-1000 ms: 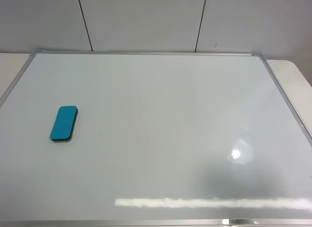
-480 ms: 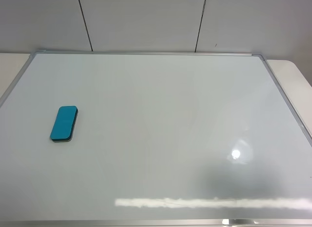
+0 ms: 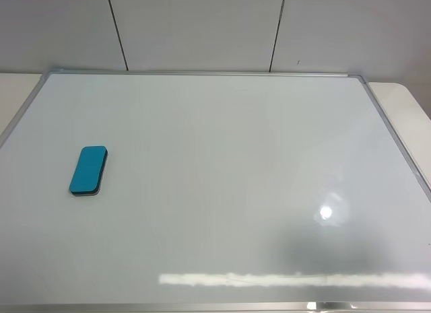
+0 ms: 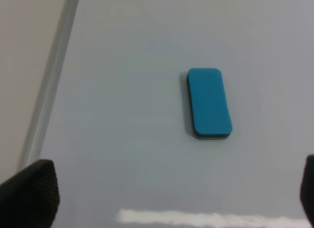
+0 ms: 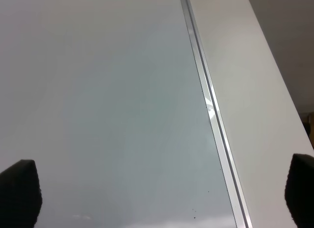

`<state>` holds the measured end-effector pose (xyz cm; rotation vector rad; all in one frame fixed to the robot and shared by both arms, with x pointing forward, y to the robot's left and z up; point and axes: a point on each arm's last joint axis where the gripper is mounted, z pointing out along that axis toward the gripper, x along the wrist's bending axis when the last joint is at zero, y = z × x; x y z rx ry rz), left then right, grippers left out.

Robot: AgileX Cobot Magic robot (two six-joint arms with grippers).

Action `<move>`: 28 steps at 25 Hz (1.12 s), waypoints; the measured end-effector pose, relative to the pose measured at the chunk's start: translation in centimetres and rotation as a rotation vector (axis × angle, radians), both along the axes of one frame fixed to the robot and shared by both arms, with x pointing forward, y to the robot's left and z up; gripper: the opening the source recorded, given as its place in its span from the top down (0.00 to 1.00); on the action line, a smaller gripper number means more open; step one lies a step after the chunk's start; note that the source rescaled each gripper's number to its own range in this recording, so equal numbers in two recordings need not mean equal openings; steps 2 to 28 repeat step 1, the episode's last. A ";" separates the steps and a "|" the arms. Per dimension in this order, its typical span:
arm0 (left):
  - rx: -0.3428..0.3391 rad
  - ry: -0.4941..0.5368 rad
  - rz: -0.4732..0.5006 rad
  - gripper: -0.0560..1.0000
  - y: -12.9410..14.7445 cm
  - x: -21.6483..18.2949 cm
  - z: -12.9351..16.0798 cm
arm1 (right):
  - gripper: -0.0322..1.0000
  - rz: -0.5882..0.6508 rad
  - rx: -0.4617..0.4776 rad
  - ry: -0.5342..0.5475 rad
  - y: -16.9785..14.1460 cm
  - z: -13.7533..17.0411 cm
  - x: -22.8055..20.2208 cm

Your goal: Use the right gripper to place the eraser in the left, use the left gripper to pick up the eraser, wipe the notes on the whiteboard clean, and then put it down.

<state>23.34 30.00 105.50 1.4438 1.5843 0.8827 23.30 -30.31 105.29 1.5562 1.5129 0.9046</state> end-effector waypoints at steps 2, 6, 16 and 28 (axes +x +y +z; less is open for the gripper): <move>-0.001 0.000 0.000 0.00 0.0 0.0 0.0 | 0.00 0.000 0.000 0.000 0.0 0.0 0.0; -0.001 0.000 0.000 0.00 0.0 0.0 0.0 | 0.00 0.000 0.000 0.000 0.0 0.0 0.0; -0.001 0.000 0.000 0.00 0.0 0.0 0.0 | 0.00 0.000 0.000 0.000 0.0 0.0 0.0; -0.001 0.000 0.000 0.00 0.0 0.0 0.0 | 0.00 0.000 0.000 0.000 0.0 0.0 0.0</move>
